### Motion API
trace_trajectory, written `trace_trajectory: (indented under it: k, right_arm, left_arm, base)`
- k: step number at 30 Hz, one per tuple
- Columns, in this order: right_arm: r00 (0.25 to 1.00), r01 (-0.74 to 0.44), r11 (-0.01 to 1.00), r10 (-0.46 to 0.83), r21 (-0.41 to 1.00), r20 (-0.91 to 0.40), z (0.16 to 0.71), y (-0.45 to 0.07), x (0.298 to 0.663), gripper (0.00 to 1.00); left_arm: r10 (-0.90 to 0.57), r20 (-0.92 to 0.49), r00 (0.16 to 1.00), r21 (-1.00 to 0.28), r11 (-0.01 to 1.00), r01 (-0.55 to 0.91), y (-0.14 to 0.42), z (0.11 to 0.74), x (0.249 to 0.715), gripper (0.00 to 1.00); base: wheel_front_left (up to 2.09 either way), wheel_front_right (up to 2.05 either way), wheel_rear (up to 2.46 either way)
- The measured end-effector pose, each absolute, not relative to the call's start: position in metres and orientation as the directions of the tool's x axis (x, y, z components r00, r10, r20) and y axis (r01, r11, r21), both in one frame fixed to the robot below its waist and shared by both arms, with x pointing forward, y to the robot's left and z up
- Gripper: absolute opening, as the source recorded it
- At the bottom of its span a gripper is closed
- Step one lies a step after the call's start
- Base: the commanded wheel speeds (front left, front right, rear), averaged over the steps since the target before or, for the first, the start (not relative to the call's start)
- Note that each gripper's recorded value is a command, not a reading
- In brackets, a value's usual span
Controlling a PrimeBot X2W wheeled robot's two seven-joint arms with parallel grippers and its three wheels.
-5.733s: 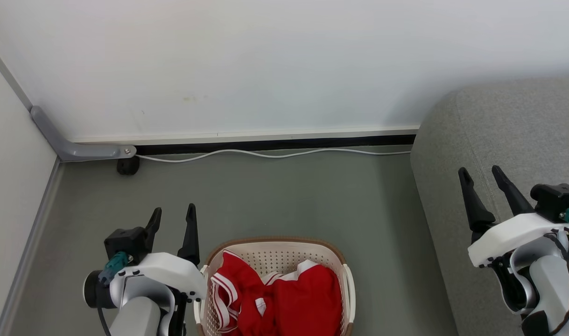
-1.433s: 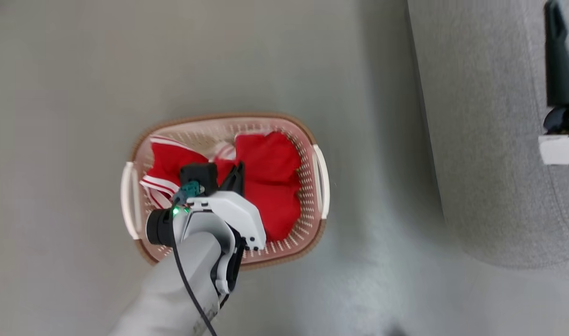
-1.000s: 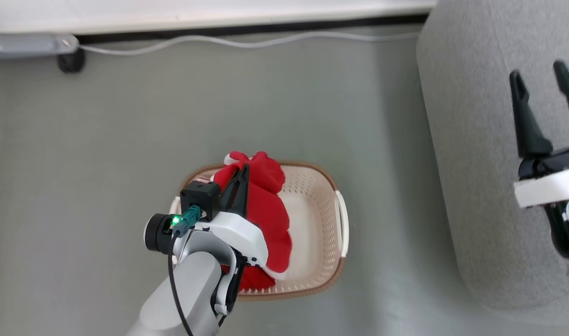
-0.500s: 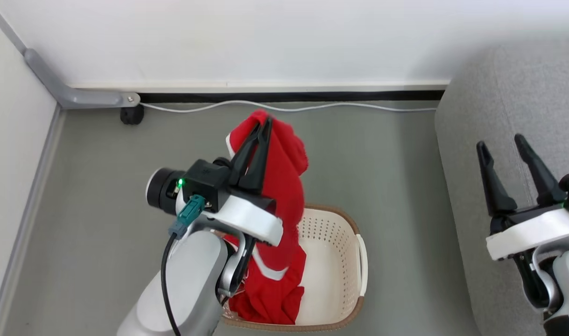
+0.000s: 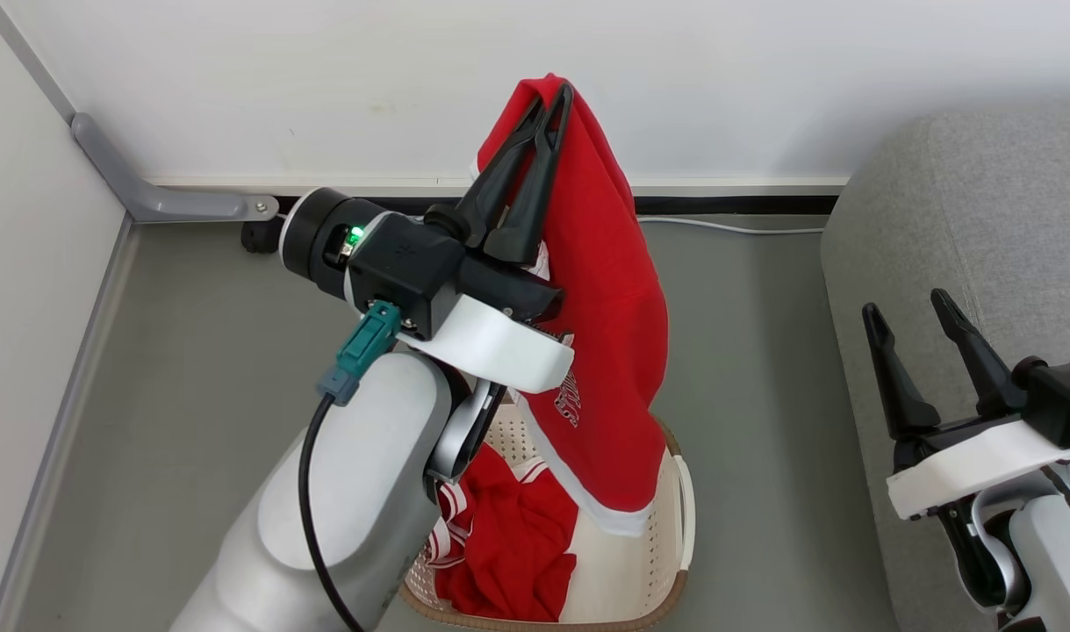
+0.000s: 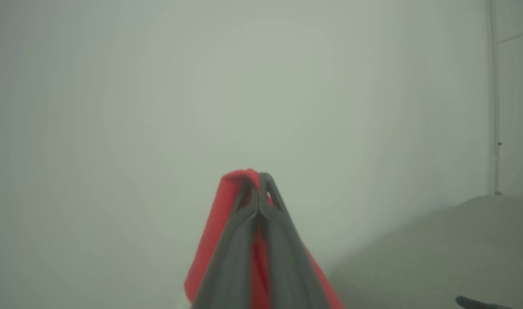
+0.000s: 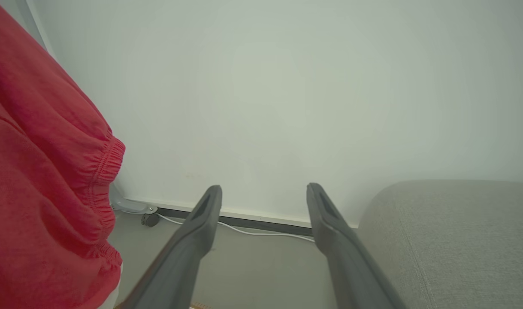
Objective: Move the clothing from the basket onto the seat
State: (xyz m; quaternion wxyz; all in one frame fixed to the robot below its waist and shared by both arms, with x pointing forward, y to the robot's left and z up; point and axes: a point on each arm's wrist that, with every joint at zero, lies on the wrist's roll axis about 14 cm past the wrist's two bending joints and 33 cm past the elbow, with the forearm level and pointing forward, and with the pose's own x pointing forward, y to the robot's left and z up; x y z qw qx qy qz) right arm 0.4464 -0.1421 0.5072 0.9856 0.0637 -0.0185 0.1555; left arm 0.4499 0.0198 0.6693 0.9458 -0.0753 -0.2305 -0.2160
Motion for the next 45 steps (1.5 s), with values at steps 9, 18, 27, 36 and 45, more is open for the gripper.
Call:
trace_trajectory:
  k: [9, 18, 27, 36, 45]
  right_arm:
    - [0.885, -0.463, 0.872, 0.445, 0.157, 0.139, 0.532, -0.089, 0.438, 1.0]
    - [0.721, -0.687, 0.71, 0.639, 0.156, 0.269, 0.579, -0.02, 0.416, 1.0]
    - [0.629, -0.776, 0.623, 0.751, 0.1, 0.204, 0.563, 0.015, 0.411, 1.0]
    - [0.609, -0.792, 0.601, 0.789, 0.107, 0.075, 0.519, 0.039, 0.417, 1.0]
    - [0.629, -0.777, 0.618, 0.772, 0.118, 0.091, 0.523, 0.036, 0.428, 0.0]
  left_arm:
    - [-0.41, 0.463, 0.786, -0.044, 0.875, 0.482, 0.005, 0.668, 0.447, 0.0]
    - [-0.424, 0.451, 0.785, -0.044, 0.868, 0.494, 0.0, 0.664, 0.445, 0.0]
    - [-0.462, 0.437, 0.771, -0.042, 0.846, 0.531, -0.013, 0.661, 0.438, 0.0]
    - [-0.477, 0.434, 0.764, -0.051, 0.834, 0.55, -0.018, 0.662, 0.43, 0.0]
    - [-0.462, 0.407, 0.788, -0.071, 0.844, 0.531, -0.014, 0.652, 0.437, 0.0]
  base:
    - [0.0, 0.0, 0.0]
    - [0.0, 0.0, 0.0]
    - [0.0, 0.0, 0.0]
    - [0.0, 0.0, 0.0]
    - [0.0, 0.0, 0.0]
